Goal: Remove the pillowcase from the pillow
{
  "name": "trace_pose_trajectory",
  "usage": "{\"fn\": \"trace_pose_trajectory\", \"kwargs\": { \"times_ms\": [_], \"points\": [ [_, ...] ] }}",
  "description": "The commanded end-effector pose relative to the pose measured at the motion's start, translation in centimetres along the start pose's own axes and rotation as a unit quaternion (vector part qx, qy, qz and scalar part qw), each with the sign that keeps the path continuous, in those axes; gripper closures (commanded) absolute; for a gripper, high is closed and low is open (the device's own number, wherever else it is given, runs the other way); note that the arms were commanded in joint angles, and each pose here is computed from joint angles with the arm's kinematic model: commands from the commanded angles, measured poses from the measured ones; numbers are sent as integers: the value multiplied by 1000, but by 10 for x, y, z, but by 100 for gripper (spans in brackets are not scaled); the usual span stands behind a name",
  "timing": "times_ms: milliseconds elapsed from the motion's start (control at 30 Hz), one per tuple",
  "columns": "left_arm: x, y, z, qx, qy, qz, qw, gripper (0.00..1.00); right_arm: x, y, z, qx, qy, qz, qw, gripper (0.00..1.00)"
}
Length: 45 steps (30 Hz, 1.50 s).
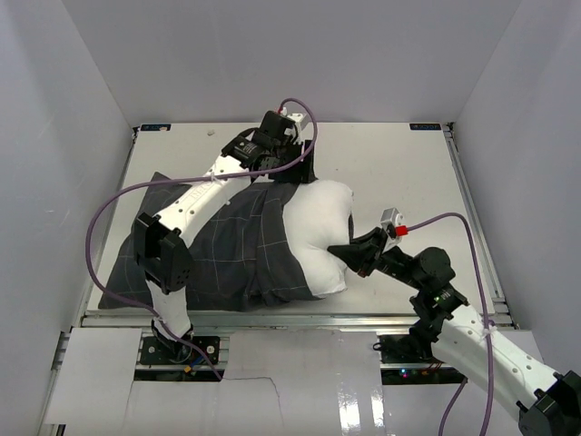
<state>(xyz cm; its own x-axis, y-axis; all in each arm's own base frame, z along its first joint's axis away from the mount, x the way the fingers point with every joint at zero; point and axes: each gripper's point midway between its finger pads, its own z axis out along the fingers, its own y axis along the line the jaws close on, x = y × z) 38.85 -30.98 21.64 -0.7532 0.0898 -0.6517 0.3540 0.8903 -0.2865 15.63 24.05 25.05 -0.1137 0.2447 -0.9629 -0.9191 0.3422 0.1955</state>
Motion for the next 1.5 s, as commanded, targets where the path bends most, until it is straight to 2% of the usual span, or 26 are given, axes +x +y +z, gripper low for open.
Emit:
{"fn": "trace_pose_trajectory", "kwargs": {
  "times_ms": [0,200,267,400,467,500,567,600,633,700,767,800,833,900,1033,1067,1233,1467],
  "points": [
    [-26,-68,-72,157,-43,45,986,24,-65,-4,13,22,-90,-34,995,92],
    [-45,-72,-131,138,-89,39,986,23,-62,-7,25,11,-78,-27,997,92],
    [-38,-79,-140,136,-79,45,987,23,-59,-7,28,6,-71,-27,997,92],
    [-15,-96,-140,138,-50,71,987,22,-59,-8,30,5,-72,-30,997,92],
    [-5,-95,-137,106,-49,84,990,22,-66,-9,31,9,-79,-36,996,92],
    [-10,-80,-139,60,-69,79,993,22,-66,-11,32,15,-73,-39,996,92],
    [-7,-56,-137,2,-79,57,995,22,-86,-16,34,38,-81,-50,995,92],
    [-7,-49,-141,-15,-88,49,995,22,-83,-24,34,61,-66,-51,995,92],
    [-10,-43,-158,-19,-109,40,993,22,-92,-38,31,104,-77,-49,990,92],
    [4,-42,-161,-5,-104,37,994,23,-110,-57,26,168,-89,-50,981,92],
    [12,-44,-185,26,-120,39,992,23,-117,-65,26,193,-86,-52,976,92],
    [26,-36,-180,17,-110,39,993,23,-125,-68,25,208,-86,-53,973,92],
    [25,-24,-193,0,-132,32,991,23,-127,-71,26,216,-82,-53,972,92],
    [40,-4,-189,-35,-130,21,991,23,-137,-84,21,258,-88,-53,961,92],
    [59,21,-198,-65,-148,-4,987,21,-126,-102,17,305,-61,-22,950,92],
    [59,23,-206,-59,-164,-13,985,21,-125,-104,17,307,-57,-16,950,92],
    [89,32,-201,-48,-149,-20,987,20,-112,-127,14,351,-31,8,936,92],
    [117,40,-167,-52,-126,-36,990,21,-107,-131,13,332,-25,36,942,92]
  ]
}}
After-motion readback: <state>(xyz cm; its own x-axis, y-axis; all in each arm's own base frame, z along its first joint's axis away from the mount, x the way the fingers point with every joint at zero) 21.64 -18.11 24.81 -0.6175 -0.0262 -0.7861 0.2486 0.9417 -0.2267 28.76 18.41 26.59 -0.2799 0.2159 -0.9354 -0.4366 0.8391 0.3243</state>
